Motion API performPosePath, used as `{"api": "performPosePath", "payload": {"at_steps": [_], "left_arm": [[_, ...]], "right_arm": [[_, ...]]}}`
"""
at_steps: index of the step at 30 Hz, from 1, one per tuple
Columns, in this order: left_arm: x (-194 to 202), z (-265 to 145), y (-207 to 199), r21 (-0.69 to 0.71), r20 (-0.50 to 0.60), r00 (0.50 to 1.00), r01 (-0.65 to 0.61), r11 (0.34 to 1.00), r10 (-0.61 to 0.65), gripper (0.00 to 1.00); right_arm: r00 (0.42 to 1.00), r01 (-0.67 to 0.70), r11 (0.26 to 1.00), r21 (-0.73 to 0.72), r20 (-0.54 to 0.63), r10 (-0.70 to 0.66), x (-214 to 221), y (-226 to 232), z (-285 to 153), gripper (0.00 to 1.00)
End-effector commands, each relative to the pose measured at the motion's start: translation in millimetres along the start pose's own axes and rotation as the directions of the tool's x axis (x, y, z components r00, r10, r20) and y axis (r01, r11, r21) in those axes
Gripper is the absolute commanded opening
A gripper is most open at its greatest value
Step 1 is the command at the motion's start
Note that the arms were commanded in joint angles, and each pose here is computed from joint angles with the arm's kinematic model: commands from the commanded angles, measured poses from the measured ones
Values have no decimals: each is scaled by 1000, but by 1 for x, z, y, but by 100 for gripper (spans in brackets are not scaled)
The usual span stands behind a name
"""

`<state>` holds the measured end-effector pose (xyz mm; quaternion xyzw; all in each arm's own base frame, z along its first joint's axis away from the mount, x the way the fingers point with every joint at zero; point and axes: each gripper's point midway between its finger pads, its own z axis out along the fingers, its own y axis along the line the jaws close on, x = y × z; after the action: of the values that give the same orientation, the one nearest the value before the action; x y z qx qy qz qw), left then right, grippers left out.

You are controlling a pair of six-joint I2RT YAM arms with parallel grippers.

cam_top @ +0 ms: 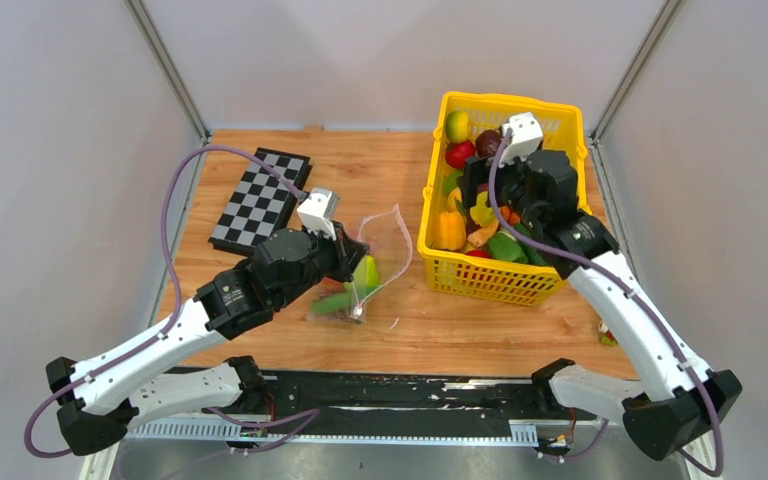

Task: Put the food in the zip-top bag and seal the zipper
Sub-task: Pick up the fake fruit from the bin.

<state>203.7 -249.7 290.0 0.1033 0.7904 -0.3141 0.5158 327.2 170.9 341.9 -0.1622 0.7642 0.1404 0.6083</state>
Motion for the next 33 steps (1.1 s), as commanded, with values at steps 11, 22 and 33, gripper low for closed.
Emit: {"api": "performPosePath", "payload": {"at_steps": [11,22,33], "left_arm": [[-16,-10,-2,16,62,998,27,1000,-28,0],[-16,-10,-7,39,54,998,25,999,-27,0],[-20,-11,-10,43,52,999,13,999,-15,0]], "right_arm": [[970,-176,949,261,-117,212,53,-102,41,99],[973,-105,938,332,-159,165,51,-173,123,88],[952,-155,956,250,-220,212,80,-194,196,77]]}}
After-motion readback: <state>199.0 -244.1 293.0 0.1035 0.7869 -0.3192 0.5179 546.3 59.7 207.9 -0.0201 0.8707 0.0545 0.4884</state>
